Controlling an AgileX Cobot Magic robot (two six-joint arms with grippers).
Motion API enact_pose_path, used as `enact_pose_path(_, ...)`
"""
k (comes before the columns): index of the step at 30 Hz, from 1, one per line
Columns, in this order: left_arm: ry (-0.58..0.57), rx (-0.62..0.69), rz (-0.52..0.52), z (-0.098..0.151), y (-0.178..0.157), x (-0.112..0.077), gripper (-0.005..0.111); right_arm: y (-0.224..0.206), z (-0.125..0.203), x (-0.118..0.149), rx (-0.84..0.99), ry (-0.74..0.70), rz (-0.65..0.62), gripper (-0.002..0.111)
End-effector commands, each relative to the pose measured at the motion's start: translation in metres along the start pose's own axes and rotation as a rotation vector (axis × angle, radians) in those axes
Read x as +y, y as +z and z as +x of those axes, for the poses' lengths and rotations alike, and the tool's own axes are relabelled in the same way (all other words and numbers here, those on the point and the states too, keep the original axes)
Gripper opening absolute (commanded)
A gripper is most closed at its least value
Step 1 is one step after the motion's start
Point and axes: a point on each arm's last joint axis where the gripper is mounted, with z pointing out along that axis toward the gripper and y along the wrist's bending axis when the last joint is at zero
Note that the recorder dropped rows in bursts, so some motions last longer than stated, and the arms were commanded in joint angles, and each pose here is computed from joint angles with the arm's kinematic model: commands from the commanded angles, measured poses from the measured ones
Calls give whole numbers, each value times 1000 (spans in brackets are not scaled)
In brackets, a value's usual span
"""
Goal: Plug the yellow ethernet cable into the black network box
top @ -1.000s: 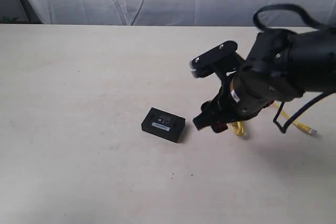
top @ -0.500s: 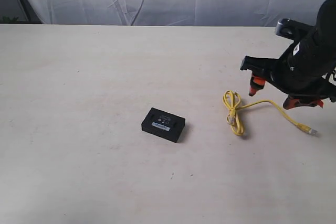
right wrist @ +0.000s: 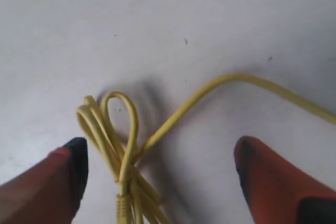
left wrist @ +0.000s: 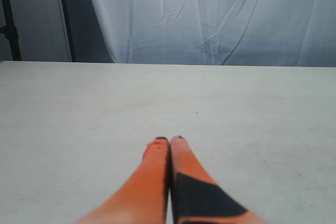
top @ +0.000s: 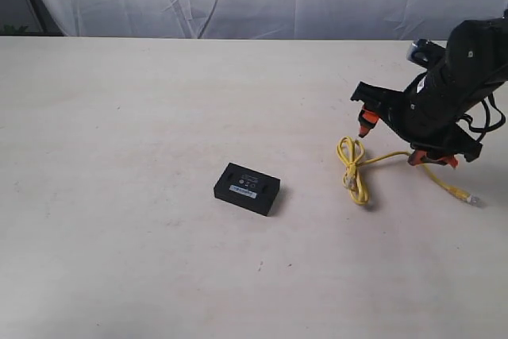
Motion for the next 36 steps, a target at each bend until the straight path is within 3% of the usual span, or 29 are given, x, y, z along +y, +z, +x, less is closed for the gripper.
enact_pose_path(1,-11,0,-2,1,0,0,0,7,-14,6,0,-34,37,74)
enact_pose_path(15,0,-1,-5,1,0,0,0,21,-23,7,12,33,103,74)
enact_pose_path(32,0,-1,-5,1,0,0,0,54,-21,5,17,37,93,74)
enact_pose_path(36,0,-1,-5,1,0,0,0,58,-19,4,26,43,97,60)
